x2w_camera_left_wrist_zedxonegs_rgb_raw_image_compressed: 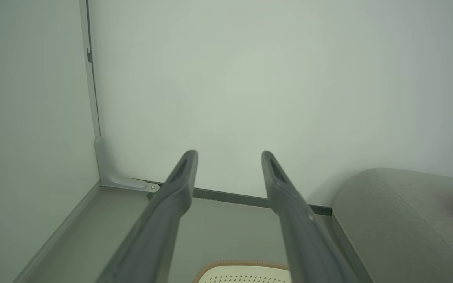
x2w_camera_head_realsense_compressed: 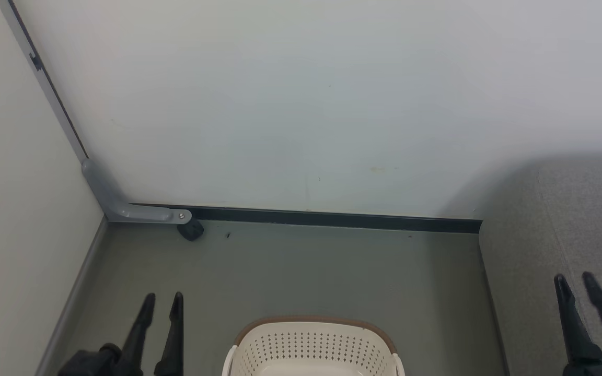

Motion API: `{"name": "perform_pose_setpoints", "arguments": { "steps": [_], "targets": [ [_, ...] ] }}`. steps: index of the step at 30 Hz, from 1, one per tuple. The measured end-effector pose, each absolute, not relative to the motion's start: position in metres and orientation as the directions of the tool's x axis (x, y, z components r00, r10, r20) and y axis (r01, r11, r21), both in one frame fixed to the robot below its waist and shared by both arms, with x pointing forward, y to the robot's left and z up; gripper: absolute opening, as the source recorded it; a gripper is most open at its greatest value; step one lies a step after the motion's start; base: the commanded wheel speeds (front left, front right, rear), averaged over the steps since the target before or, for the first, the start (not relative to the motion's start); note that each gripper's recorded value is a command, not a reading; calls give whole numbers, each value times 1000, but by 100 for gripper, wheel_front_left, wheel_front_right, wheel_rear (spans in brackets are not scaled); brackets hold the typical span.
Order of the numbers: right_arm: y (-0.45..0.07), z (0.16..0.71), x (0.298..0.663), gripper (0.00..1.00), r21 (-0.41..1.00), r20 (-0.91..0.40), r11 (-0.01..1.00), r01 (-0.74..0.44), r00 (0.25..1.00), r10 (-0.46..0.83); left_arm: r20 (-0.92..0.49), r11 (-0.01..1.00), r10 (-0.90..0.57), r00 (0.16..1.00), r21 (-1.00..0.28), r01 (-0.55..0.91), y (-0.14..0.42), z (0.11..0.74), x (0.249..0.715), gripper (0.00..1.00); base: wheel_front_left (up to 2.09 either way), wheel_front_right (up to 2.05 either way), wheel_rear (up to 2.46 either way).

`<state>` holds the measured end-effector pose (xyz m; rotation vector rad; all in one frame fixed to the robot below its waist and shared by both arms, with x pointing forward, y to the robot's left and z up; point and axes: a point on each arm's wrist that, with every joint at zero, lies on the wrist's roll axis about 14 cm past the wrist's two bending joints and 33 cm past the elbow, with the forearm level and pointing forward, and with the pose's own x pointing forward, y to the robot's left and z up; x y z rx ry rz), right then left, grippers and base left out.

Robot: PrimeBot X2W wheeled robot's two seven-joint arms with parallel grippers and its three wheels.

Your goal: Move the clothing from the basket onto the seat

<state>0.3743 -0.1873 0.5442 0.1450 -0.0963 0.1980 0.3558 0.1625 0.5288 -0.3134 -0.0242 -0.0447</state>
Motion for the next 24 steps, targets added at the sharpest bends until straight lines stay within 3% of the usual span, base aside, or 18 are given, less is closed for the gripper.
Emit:
{"name": "perform_pose_setpoints", "arguments": {
  "steps": [8, 24],
  "targets": [
    [-182, 522, 368, 0, 215, 46, 961, -174, 985, 168, -32, 941, -37, 999, -338, 24, 163, 510, 352, 0, 0, 0, 0],
    [-195, 511, 371, 0, 426, -15, 901, -78, 996, 93, -101, 853, -27, 994, -521, -30, 169, 495, 354, 0, 0, 0, 0]
  ]
}}
